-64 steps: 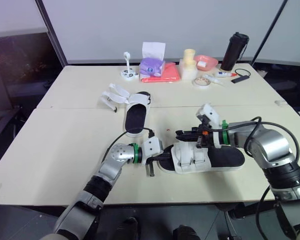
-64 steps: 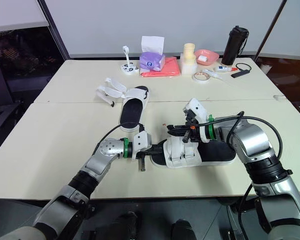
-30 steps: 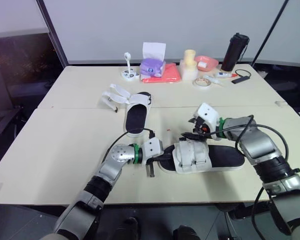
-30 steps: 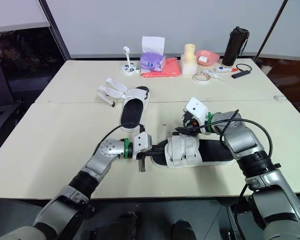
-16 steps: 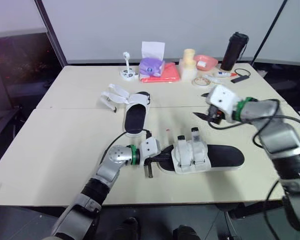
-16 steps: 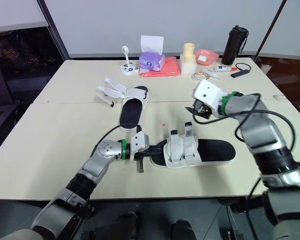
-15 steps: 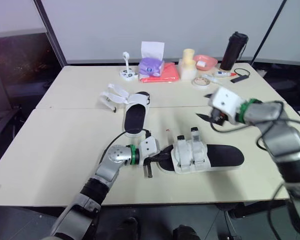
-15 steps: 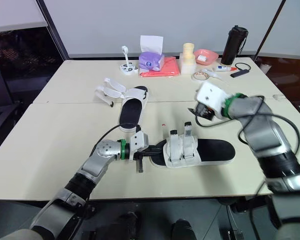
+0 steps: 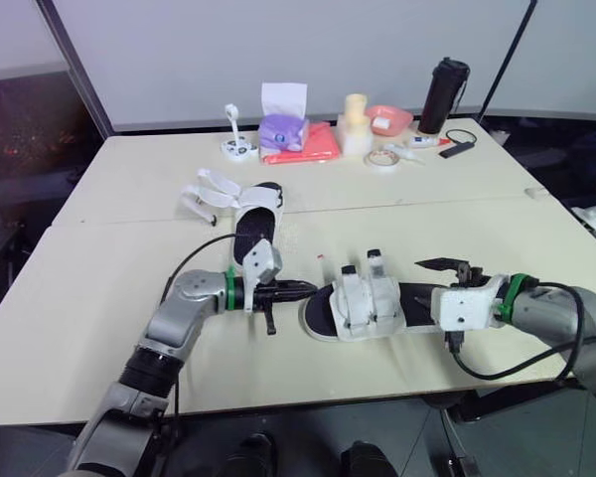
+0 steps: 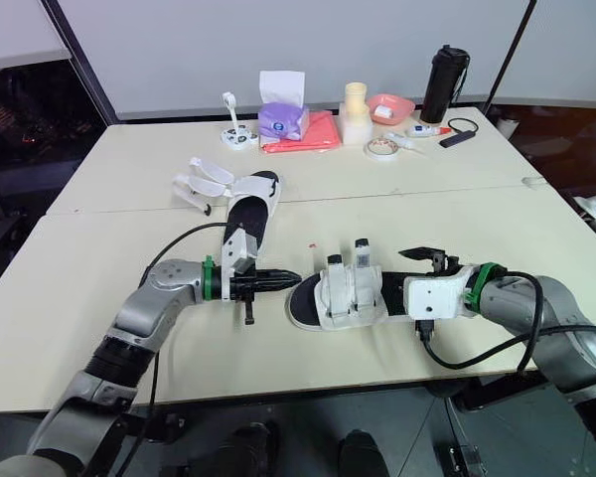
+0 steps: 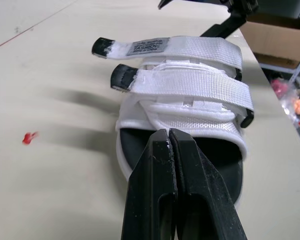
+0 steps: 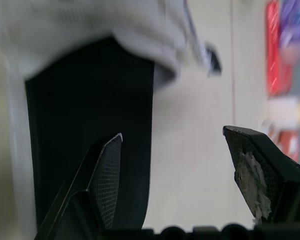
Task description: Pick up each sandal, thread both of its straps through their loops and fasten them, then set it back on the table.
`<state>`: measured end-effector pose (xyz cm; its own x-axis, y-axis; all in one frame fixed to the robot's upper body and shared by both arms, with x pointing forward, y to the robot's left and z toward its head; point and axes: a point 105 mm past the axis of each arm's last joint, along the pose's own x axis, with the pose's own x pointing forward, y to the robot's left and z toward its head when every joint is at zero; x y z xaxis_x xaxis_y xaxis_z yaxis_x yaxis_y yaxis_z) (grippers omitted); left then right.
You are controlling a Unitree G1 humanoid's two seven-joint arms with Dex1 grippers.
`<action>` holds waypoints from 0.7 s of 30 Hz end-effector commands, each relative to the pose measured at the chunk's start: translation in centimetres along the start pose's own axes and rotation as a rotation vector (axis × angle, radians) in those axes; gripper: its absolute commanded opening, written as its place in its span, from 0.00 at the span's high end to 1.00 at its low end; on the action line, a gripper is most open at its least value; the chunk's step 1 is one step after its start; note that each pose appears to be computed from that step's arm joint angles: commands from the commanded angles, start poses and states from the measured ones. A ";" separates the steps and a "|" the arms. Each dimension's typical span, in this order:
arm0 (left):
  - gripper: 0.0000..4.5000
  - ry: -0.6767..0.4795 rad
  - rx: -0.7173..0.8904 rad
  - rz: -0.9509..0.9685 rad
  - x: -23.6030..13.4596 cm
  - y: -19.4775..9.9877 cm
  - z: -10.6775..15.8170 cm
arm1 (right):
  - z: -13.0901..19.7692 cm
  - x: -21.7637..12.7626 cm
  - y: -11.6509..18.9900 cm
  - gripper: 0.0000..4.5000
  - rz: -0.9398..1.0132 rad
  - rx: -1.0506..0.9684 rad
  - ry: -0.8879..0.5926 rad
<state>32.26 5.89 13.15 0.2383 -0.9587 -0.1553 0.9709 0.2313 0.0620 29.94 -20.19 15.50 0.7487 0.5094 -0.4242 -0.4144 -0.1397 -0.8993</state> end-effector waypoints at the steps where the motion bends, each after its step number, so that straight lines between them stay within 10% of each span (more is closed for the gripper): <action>1: 1.00 -0.055 0.003 0.004 -1.1 0.0 2.1 | 1.8 0.7 -0.5 0.23 -0.060 -0.117 -0.100; 17: 1.00 -0.048 0.001 0.070 -2.4 -0.2 3.1 | 7.7 6.4 1.5 0.23 -0.069 -0.421 -0.439; 21: 1.00 -0.052 -0.004 0.096 -2.7 -0.3 3.1 | 7.4 6.9 1.1 0.52 -0.078 -0.428 -0.430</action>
<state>31.44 7.46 15.39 0.3101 -0.9414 -0.1327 0.9507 0.3074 0.0403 30.72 -11.01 11.69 0.4622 0.8034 -0.3754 -0.0894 -0.3789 -0.9211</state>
